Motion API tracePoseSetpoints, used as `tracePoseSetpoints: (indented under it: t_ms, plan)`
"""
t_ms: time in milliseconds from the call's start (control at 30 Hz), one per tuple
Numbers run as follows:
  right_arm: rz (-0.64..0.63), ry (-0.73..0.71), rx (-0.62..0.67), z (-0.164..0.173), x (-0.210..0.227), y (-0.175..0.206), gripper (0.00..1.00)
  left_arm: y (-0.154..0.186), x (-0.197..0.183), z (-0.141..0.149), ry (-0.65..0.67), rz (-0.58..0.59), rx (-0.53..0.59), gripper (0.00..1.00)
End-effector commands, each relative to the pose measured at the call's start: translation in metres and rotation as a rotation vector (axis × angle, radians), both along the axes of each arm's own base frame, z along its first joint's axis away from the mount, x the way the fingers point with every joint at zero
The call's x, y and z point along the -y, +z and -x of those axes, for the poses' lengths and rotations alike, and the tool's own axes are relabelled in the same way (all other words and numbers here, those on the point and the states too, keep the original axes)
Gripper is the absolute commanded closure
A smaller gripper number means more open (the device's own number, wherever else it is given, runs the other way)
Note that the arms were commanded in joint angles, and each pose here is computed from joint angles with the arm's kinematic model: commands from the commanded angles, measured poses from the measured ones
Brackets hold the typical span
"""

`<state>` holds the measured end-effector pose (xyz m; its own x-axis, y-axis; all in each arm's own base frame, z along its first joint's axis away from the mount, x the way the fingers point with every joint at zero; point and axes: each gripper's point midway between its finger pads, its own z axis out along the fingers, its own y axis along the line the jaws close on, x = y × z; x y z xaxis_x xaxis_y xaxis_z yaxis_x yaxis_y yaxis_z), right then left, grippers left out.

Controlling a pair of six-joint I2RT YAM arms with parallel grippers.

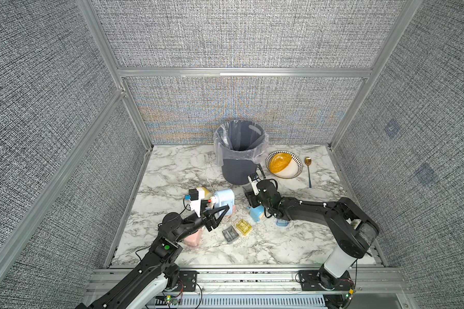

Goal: Take out the pencil sharpener tray and clean the shavings
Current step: Place the container at the center of the board.

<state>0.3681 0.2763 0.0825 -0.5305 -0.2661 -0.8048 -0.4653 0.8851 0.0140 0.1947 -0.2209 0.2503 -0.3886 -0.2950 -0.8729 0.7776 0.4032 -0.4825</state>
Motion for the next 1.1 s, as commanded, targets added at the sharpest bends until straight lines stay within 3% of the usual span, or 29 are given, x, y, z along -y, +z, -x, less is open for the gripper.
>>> tracePoseSetpoints:
  t_ms: [0, 267, 600, 900, 1067]
  plan:
    - [0.089, 0.006, -0.042, 0.006, 0.009, -0.021, 0.45, 0.016, 0.000, 0.001, -0.003, 0.027, 0.059, 1.00]
    - [0.105, 0.015, -0.086, 0.016, 0.014, -0.021, 0.38, 0.020, 0.001, 0.001, -0.009, 0.028, 0.064, 1.00]
    - [0.001, -0.038, -0.011, 0.014, 0.039, 0.031, 0.35, 0.019, 0.003, 0.000, -0.013, 0.023, 0.059, 1.00]
    - [0.093, -0.073, -0.105, 0.006, 0.061, -0.024, 0.34, 0.017, 0.009, -0.003, -0.037, 0.017, 0.048, 1.00]
    - [0.062, -0.074, -0.097, 0.009, 0.061, -0.014, 0.34, 0.014, 0.011, -0.003, -0.047, 0.015, 0.041, 1.00]
